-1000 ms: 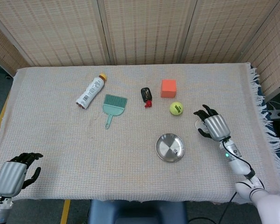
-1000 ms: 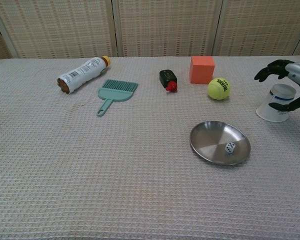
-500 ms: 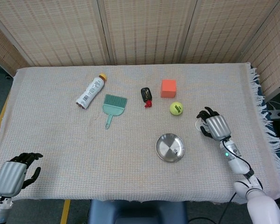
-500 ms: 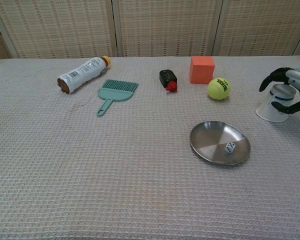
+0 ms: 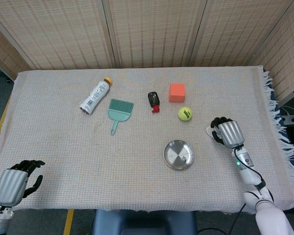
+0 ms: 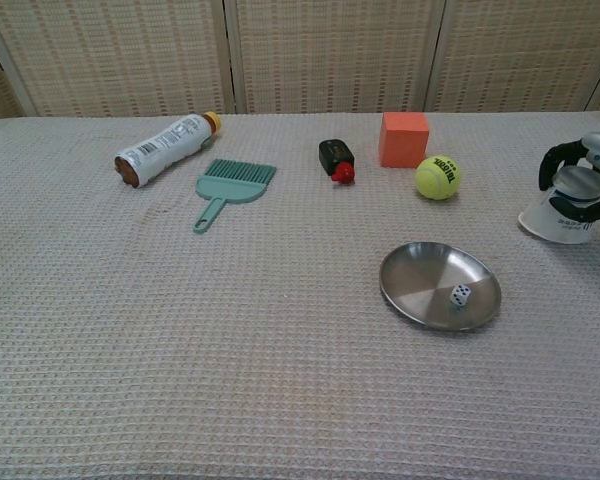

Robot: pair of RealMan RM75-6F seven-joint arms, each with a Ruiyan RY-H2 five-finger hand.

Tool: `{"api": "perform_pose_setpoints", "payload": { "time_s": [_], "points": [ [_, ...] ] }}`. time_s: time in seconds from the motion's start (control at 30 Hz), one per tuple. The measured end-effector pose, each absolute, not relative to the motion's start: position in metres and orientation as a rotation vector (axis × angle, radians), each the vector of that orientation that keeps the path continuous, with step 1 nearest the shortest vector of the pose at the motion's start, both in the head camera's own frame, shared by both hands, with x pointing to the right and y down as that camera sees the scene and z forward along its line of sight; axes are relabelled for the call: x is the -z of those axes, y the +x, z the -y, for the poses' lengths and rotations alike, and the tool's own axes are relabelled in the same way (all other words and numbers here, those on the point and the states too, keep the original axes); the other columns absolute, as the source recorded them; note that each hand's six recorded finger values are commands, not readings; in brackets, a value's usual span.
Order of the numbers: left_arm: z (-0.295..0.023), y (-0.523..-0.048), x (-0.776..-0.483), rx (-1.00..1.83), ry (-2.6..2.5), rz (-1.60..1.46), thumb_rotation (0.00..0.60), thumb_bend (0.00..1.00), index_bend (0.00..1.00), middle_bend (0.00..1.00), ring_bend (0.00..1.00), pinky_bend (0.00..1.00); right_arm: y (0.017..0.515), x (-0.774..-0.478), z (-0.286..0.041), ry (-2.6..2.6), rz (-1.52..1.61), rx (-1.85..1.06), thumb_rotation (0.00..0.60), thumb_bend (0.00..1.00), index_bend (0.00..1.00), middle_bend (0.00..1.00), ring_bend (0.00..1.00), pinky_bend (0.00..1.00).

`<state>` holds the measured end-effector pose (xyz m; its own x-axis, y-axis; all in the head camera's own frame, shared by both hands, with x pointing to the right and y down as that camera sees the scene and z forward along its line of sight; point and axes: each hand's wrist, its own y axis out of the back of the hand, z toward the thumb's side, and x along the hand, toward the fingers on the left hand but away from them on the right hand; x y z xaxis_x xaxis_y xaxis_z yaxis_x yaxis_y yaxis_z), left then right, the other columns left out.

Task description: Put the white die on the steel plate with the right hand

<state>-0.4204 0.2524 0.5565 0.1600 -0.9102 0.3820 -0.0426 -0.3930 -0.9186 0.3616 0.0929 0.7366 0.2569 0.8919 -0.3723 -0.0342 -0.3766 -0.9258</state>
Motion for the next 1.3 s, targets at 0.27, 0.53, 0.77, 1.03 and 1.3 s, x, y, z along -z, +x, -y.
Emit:
{"api": "perform_pose_setpoints", "payload": {
  "time_s": [0.27,0.53,0.77,1.03,1.3],
  "points": [
    [-0.253,-0.42,-0.557,1.344,-1.62,-0.93,0.6,0.39,0.36,0.42,0.38,0.59,0.337,-0.728,-0.101,-1.674,0.867,-1.138,0.6,0.37,0.61,0.57,0.51,0.67],
    [-0.252,-0.421,-0.556,1.341,-1.619,-0.936,0.6,0.39,0.37,0.43,0.38,0.59,0.29,-0.725,-0.122,-1.908,0.911,-0.965,0.6,0.37,0.61,0.57,0.51,0.67],
    [-0.252,-0.422,-0.556,1.34,-1.618,-0.941,0.6,0.39,0.37,0.43,0.38,0.59,0.253,-0.717,-0.142,-2.123,0.907,-0.895,0.6,0.37,0.61,0.57,0.51,0.67],
    [-0.252,-0.422,-0.556,1.34,-1.619,-0.941,0.6,0.39,0.37,0.43,0.38,0.59,0.247,-0.712,-0.147,-2.161,0.851,-0.919,0.6,0.37,0.61,0.57,0.51,0.67],
    [-0.252,-0.421,-0.555,1.337,-1.62,-0.941,0.6,0.39,0.37,0.43,0.38,0.59,0.246,-0.72,-0.152,-2.164,0.807,-0.955,0.6,0.37,0.61,0.57,0.51,0.67]
  ]
}}
